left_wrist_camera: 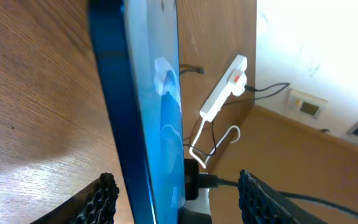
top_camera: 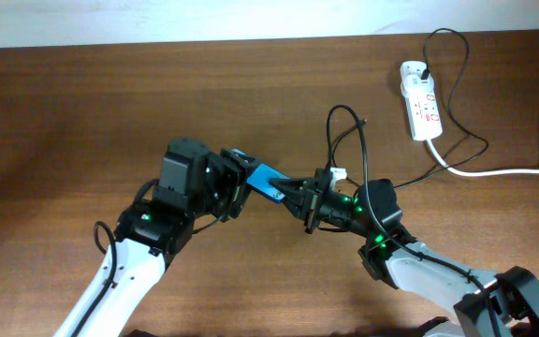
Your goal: Plug charger to phone and switch on socket
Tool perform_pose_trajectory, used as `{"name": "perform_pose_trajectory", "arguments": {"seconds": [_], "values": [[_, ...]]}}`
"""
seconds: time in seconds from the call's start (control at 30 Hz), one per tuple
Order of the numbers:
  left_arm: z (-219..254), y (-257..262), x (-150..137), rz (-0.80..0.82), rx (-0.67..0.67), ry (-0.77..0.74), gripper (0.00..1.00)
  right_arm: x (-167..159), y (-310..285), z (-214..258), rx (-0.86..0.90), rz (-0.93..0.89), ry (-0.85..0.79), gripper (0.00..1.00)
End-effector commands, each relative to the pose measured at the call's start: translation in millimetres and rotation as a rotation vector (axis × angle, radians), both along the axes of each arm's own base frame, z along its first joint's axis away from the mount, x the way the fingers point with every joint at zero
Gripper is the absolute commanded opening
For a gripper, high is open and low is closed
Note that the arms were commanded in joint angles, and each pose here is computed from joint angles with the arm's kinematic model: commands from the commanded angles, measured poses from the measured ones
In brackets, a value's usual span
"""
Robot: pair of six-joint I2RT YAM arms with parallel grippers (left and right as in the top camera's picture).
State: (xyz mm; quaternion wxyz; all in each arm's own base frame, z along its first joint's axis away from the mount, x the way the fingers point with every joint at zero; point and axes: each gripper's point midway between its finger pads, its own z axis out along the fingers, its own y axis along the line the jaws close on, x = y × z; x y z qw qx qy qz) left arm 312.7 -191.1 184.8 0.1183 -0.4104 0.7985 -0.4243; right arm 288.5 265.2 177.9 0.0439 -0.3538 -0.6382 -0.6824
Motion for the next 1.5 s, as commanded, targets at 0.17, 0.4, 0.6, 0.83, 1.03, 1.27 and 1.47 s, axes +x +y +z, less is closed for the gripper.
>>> {"name": "perform_pose_trajectory", "arguments": {"seconds": [0.17,0.4,0.6,0.83,1.03,1.27,1.47], "values": [[-5.3,4.9,2.9,0.052,0.014,0.014,0.54,1.5,8.1,19.8,0.025,0.013,-0.058,0.04],[-6.0,8.0,5.1,0.069,0.027,0.008,0.47,0.5,8.6,19.7,0.025,0.019,-0.058,0.04],[-6.7,8.4,5.5,0.071,0.030,0.009,0.47,0.4,8.6,21.3,0.029,0.020,-0.065,0.04],[-18.9,6.7,6.9,0.067,0.043,0.042,0.38,-0.1,8.8,26.8,0.041,0.023,-0.088,0.04],[-18.3,3.9,9.2,0.063,0.039,0.032,0.31,0.0,8.8,26.6,0.041,0.023,-0.087,0.04],[-13.5,1.7,12.6,0.060,0.025,0.009,0.27,0.1,8.7,25.6,0.038,0.022,-0.083,0.04],[-13.4,1.2,12.3,0.057,0.023,0.010,0.19,0.2,8.2,14.0,0.013,0.021,-0.034,0.04]]}}
